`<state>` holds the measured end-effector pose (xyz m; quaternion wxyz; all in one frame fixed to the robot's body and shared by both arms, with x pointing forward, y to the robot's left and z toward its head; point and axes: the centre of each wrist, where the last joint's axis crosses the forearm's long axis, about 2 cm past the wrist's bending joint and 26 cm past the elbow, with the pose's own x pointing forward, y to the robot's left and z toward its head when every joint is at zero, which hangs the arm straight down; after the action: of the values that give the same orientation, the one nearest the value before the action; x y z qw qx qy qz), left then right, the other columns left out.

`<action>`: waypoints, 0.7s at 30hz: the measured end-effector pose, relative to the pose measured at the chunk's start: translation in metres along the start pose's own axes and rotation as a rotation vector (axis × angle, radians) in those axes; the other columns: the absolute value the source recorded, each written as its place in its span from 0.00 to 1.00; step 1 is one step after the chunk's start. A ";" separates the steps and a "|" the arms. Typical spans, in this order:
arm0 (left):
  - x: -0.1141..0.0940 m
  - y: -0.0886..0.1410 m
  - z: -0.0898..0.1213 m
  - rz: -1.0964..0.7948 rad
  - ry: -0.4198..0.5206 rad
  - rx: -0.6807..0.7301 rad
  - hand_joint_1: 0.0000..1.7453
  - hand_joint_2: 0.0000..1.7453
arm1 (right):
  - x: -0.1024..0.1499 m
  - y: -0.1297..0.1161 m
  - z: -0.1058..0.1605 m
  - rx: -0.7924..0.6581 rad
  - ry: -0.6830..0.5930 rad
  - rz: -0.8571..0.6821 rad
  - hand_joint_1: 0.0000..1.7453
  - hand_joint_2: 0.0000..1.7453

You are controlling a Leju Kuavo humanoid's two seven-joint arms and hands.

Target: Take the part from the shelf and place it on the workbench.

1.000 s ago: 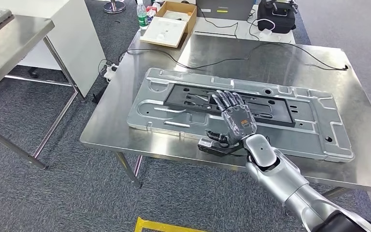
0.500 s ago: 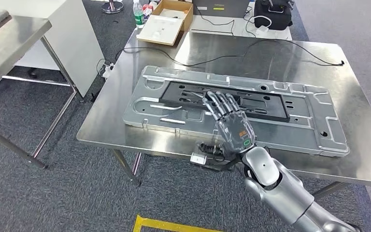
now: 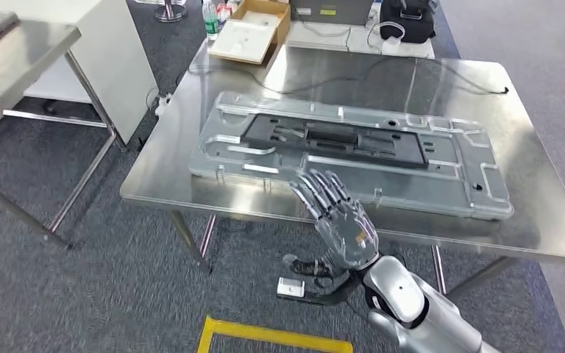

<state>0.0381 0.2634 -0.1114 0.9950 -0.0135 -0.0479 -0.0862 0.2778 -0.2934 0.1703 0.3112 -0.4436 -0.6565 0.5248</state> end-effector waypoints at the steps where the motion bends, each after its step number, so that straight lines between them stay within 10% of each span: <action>1: 0.001 0.000 0.000 -0.005 0.000 0.001 0.00 0.00 | 0.003 0.001 0.001 0.007 -0.005 -0.003 0.00 0.00; 16: 0.002 0.000 0.000 -0.029 0.012 0.017 0.00 0.00 | 0.053 0.077 0.083 0.335 0.239 -0.331 0.00 0.00; 20: 0.000 0.002 0.000 -0.027 0.018 0.022 0.00 0.00 | 0.064 0.096 0.101 0.406 0.298 -0.378 0.00 1.00; 21: 0.000 0.002 0.000 -0.026 0.019 0.024 0.00 0.00 | 0.066 0.100 0.105 0.426 0.322 -0.394 0.00 1.00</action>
<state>0.0385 0.2657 -0.1115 0.9943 -0.0003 -0.0395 -0.0987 0.1845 -0.2710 0.0433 0.5921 -0.3103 -0.5477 0.5032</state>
